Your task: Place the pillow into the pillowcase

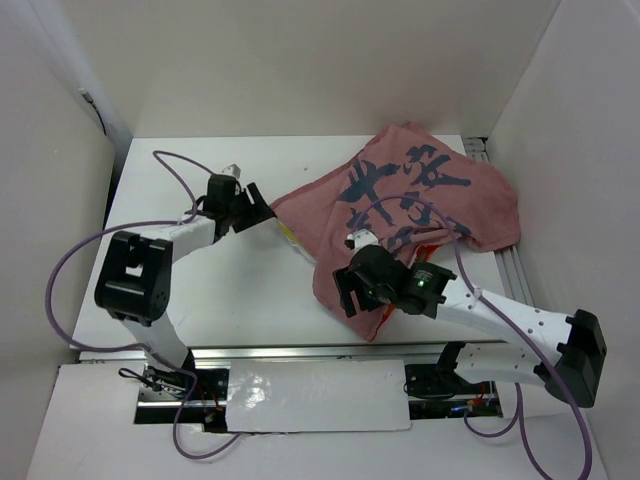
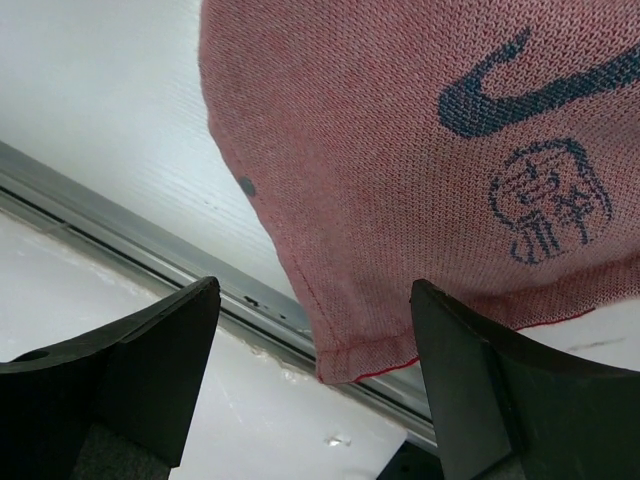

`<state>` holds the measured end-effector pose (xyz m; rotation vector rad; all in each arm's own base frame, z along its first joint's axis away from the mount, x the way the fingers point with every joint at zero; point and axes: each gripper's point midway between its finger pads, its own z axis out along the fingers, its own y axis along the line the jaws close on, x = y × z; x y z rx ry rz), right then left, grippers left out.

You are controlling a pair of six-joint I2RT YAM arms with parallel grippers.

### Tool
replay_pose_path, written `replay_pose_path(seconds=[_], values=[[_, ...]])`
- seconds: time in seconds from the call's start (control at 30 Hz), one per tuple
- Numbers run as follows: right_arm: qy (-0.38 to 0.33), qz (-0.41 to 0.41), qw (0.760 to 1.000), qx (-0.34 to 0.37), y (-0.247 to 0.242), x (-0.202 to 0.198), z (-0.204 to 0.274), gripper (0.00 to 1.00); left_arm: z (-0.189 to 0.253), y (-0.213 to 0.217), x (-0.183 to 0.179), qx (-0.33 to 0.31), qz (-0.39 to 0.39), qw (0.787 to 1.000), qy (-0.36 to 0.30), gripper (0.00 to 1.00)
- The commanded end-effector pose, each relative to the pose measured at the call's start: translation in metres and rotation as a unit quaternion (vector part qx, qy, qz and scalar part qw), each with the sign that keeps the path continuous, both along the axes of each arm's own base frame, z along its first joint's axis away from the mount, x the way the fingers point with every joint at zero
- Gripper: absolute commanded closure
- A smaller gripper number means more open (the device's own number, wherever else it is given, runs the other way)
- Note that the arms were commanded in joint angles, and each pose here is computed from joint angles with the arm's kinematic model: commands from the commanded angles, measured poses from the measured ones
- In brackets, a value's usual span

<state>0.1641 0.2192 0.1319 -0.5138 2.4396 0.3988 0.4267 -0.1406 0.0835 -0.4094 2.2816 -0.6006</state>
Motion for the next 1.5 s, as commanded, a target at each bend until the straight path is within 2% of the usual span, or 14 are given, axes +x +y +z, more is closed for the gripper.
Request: replay_pose_path(seconds=[0.0,0.13,0.23,0.3,0.4,0.5,0.53,0.87,1.13,1.17,1.2,1.23,1.33,1.47], values=[[-0.003,-0.015,1.0,-0.026,-0.008,0.001,0.001,0.16,0.021,-0.029,0.029,-0.045,-0.064,0.995,-0.067,0.26],[-0.037,-0.001,0.999,0.0,0.011,0.014,0.026,0.19,0.016,-0.042,0.041,-0.069,-0.089,0.99,-0.082,0.4],[-0.078,0.027,0.997,0.01,0.032,0.03,0.047,0.2,0.012,-0.051,0.042,-0.08,-0.101,0.988,-0.081,0.69],[-0.1,0.033,0.994,-0.021,0.041,0.047,0.046,0.21,0.015,-0.054,0.043,-0.092,-0.1,0.987,-0.083,1.0],[-0.136,0.027,0.989,-0.052,0.06,0.077,0.056,0.23,0.024,-0.046,0.042,-0.088,-0.088,0.987,-0.103,1.0],[-0.184,0.018,0.979,-0.09,0.081,0.113,0.055,0.43,0.033,-0.03,0.032,-0.093,-0.06,0.988,-0.111,1.0],[-0.195,0.025,0.976,-0.088,0.093,0.121,0.056,0.44,0.03,-0.027,0.026,-0.093,-0.05,0.989,-0.105,1.0],[-0.218,0.081,0.967,-0.103,0.169,0.201,0.033,0.4,0.033,0.009,0.005,-0.08,-0.014,0.993,-0.086,1.0],[-0.222,0.021,0.964,-0.146,0.144,0.251,0.015,0.43,0.028,0.003,-0.023,-0.088,-0.055,0.991,-0.082,1.0],[-0.22,0.024,0.965,-0.143,0.146,0.25,0.015,0.45,0.031,0.002,-0.027,-0.091,-0.06,0.99,-0.088,1.0],[-0.216,0.02,0.965,-0.148,0.141,0.255,0.01,0.65,0.024,0.003,-0.034,-0.091,-0.06,0.991,-0.082,1.0],[-0.219,0.018,0.965,-0.144,0.143,0.256,0.014,0.75,0.025,0.003,-0.036,-0.091,-0.06,0.99,-0.087,1.0],[-0.229,0.002,0.964,-0.132,0.138,0.261,0.028,0.97,0.022,-0.003,-0.046,-0.092,-0.069,0.99,-0.087,1.0],[-0.231,0.034,0.97,-0.074,0.155,0.246,0.059,1.0,0.024,-0.029,-0.052,-0.074,-0.103,0.987,-0.103,1.0]])
